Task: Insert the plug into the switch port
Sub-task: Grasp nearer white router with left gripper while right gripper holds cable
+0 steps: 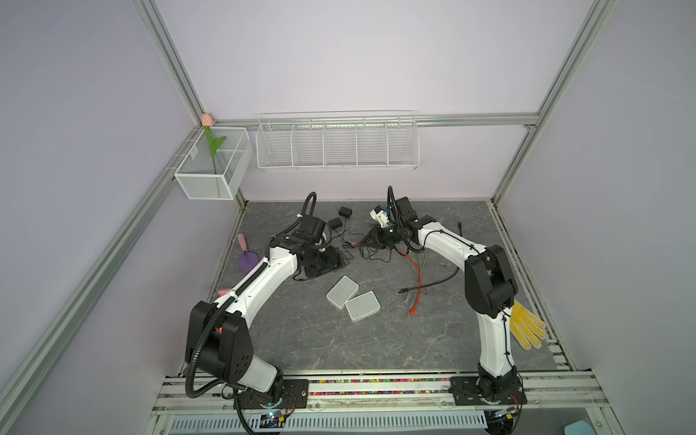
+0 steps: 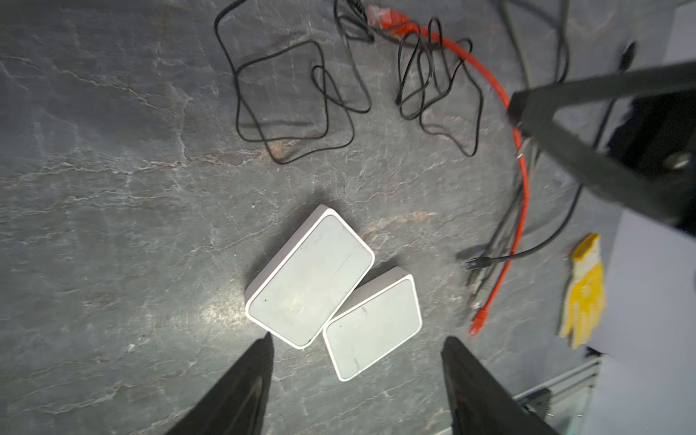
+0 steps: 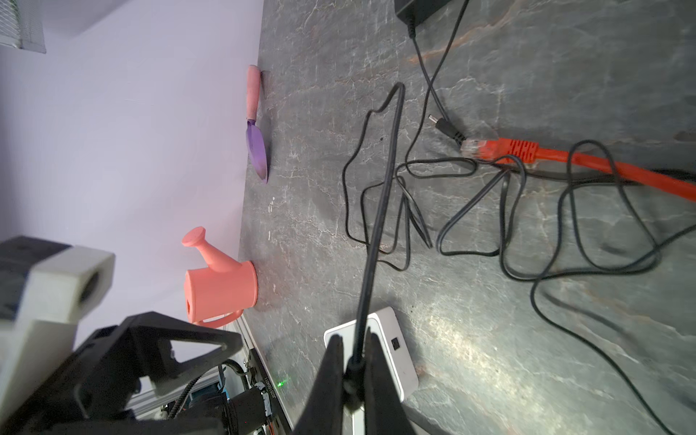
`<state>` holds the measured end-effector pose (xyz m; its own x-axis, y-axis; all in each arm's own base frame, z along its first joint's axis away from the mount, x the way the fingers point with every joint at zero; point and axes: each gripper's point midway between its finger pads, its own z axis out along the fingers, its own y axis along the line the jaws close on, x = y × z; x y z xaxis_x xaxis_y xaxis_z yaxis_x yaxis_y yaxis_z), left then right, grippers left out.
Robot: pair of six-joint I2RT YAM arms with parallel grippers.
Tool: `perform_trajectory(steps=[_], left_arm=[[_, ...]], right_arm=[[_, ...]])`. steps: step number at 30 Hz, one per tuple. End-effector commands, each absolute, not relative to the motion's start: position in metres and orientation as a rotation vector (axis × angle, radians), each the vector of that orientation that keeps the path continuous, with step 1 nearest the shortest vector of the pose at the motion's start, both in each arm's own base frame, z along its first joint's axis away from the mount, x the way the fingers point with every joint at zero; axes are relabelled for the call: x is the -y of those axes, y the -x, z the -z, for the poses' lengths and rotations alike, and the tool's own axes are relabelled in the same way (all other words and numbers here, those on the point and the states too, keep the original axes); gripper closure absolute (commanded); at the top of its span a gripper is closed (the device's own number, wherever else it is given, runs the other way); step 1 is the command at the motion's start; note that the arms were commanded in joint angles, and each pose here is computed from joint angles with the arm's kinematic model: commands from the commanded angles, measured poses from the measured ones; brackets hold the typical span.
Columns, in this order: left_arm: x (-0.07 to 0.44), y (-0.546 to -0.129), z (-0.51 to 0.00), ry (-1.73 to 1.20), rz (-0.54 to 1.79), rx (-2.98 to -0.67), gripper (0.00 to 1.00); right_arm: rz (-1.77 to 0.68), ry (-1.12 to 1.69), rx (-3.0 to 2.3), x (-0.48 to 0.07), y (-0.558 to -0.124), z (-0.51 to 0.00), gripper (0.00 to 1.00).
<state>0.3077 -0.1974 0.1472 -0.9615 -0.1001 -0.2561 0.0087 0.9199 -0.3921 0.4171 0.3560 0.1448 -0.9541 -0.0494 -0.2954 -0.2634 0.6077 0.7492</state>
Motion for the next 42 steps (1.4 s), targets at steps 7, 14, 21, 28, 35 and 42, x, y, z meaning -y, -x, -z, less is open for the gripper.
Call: perform_trajectory(steps=[7, 14, 21, 28, 35, 42], left_arm=[[0.181, -0.322, -0.124, -0.103, 0.303, -2.817, 0.29], [0.207, -0.319, -0.084, -0.209, 0.345, -2.773, 0.29], [0.206, -0.315, -0.032, -0.270, 0.261, -2.872, 0.30], [0.208, -0.320, -0.025, -0.315, 0.220, -2.871, 0.30], [0.218, -0.300, -0.034, -0.417, 0.234, -2.854, 0.28], [0.216, -0.282, -0.026, -0.453, 0.212, -2.868, 0.28]], right_arm=[[-1.110, 0.435, -2.456, -0.336, -0.400, -0.180, 0.93], [-0.949, 0.496, -2.449, -0.315, -0.372, -0.170, 0.93], [-0.923, 0.521, -2.430, -0.315, -0.328, -0.164, 0.94], [-0.932, 0.563, -2.407, -0.319, -0.309, -0.165, 0.93], [-0.944, 0.569, -2.389, -0.319, -0.301, -0.161, 0.94], [-0.947, 0.581, -2.385, -0.320, -0.294, -0.157, 0.94]])
